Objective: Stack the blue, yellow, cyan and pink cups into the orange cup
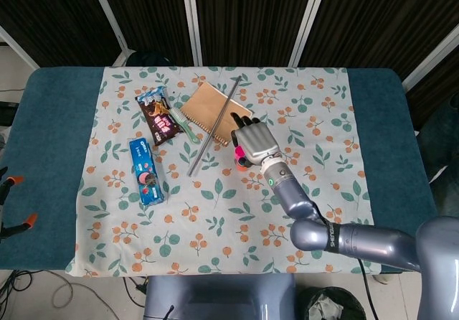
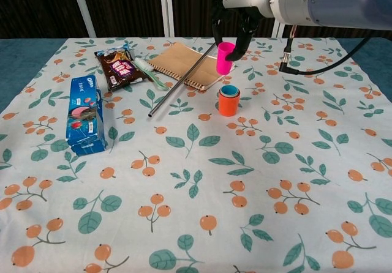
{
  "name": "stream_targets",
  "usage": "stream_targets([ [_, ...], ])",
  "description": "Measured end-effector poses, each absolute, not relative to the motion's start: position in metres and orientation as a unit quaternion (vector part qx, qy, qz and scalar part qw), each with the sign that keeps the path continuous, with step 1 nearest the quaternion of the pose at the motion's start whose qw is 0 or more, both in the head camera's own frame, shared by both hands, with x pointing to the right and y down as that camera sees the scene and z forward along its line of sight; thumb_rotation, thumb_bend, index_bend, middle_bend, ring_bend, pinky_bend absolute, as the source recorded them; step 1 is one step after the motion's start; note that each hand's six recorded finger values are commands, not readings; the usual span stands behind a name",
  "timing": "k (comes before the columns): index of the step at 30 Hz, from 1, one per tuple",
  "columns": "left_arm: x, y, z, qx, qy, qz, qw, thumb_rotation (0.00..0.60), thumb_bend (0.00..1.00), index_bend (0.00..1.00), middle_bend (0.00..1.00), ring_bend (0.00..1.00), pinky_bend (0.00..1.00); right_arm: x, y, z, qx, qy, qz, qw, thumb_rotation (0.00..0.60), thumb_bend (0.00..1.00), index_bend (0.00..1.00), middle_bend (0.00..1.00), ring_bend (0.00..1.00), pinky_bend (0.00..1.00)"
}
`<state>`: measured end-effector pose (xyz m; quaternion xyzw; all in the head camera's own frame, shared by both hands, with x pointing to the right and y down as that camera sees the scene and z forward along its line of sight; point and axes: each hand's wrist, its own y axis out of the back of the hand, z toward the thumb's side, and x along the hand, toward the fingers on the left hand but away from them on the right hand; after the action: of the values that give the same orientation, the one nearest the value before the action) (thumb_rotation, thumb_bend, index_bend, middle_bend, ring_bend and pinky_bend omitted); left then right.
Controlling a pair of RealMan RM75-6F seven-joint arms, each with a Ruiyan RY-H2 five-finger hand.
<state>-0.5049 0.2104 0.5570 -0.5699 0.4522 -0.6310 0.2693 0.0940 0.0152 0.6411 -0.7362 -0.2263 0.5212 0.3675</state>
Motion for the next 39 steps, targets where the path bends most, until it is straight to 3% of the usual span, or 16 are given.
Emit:
stream_targets([
  [14,-0.505,0.21,0.556,-0.57,0.454,-0.63,0.268,0.6,0.2,0.23,0.01,0.0,0.0,0.098,0.025,0.673,-0.736,-0.209,0.541,0.35,0.6,0.37,0.56,0.0,0.14,0.21],
  [28,-0.505,0.209,0.557,-0.57,0.453,-0.631,0.269,0.6,0.2,0.23,0.01,0.0,0.0,0.108,0.026,0.687,-0.731,-0.21,0.551,0.344,0.6,0.37,0.55,0.0,0.14,0.21],
  [30,-0.505,0.209,0.557,-0.57,0.452,-0.631,0.269,0.6,0.2,0.23,0.01,0.0,0.0,0.11,0.028,0.688,-0.732,-0.208,0.552,0.341,0.6,0.37,0.49,0.0,0.14,0.21],
  [35,-0.505,0.21,0.557,-0.569,0.452,-0.632,0.269,0.6,0.2,0.23,0.01,0.0,0.0,0.113,0.033,0.694,-0.733,-0.195,0.556,0.338,0.6,0.34,0.13,0.0,0.1,0.21],
  [39,-0.506,0.21,0.557,-0.569,0.452,-0.632,0.269,0.6,0.2,0.23,0.01,0.0,0.0,0.114,0.04,0.698,-0.738,-0.173,0.561,0.333,0.6,0.31,0.02,0.0,0.09,0.21],
])
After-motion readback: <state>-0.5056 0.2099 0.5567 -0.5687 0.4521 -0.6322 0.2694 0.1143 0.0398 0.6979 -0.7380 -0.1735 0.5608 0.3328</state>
